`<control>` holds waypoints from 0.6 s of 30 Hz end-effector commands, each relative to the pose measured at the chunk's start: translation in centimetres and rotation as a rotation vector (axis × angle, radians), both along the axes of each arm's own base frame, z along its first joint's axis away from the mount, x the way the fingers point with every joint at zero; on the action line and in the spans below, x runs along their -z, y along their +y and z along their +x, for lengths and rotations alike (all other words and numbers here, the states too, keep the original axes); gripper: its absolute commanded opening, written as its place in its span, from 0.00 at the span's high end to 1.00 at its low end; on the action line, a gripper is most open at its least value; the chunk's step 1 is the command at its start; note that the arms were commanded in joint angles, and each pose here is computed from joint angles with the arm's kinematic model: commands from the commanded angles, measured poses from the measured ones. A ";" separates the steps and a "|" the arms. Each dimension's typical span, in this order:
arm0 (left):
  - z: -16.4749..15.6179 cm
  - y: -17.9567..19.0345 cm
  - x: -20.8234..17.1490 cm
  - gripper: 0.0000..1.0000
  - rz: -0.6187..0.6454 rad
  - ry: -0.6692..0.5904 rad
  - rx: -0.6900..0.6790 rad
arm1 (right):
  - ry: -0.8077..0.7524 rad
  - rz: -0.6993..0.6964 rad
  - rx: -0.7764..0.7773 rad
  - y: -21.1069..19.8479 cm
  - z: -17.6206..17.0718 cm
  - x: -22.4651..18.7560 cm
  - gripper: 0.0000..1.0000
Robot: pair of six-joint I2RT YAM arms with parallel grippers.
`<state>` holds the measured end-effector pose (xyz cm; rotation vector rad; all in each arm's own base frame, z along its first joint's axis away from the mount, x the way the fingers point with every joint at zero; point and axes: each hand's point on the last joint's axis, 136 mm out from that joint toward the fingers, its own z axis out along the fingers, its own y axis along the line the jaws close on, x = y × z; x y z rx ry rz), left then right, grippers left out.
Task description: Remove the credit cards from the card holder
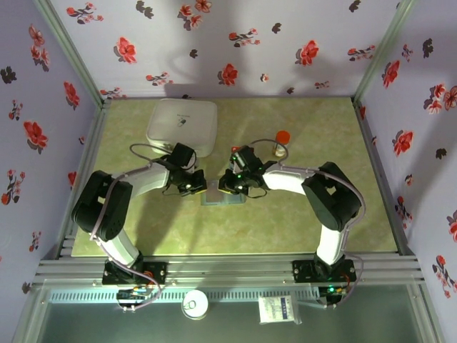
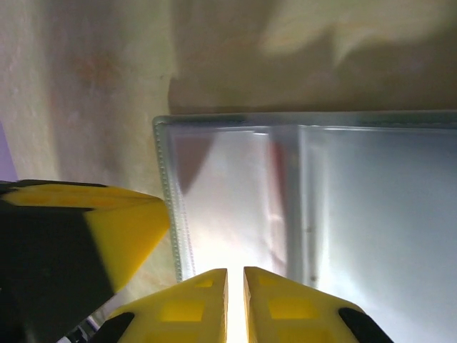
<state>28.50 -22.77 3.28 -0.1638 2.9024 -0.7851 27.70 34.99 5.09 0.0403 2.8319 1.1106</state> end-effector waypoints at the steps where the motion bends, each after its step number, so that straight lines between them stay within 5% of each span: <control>1: -0.6 0.8 1.1 0.99 0.031 0.016 0.010 | 0.007 0.011 -0.035 1.2 0.0 -0.3 0.85; 18: -1.0 2.0 2.5 1.00 0.051 0.057 0.022 | 0.034 -0.135 -0.040 -1.0 -0.2 2.4 0.84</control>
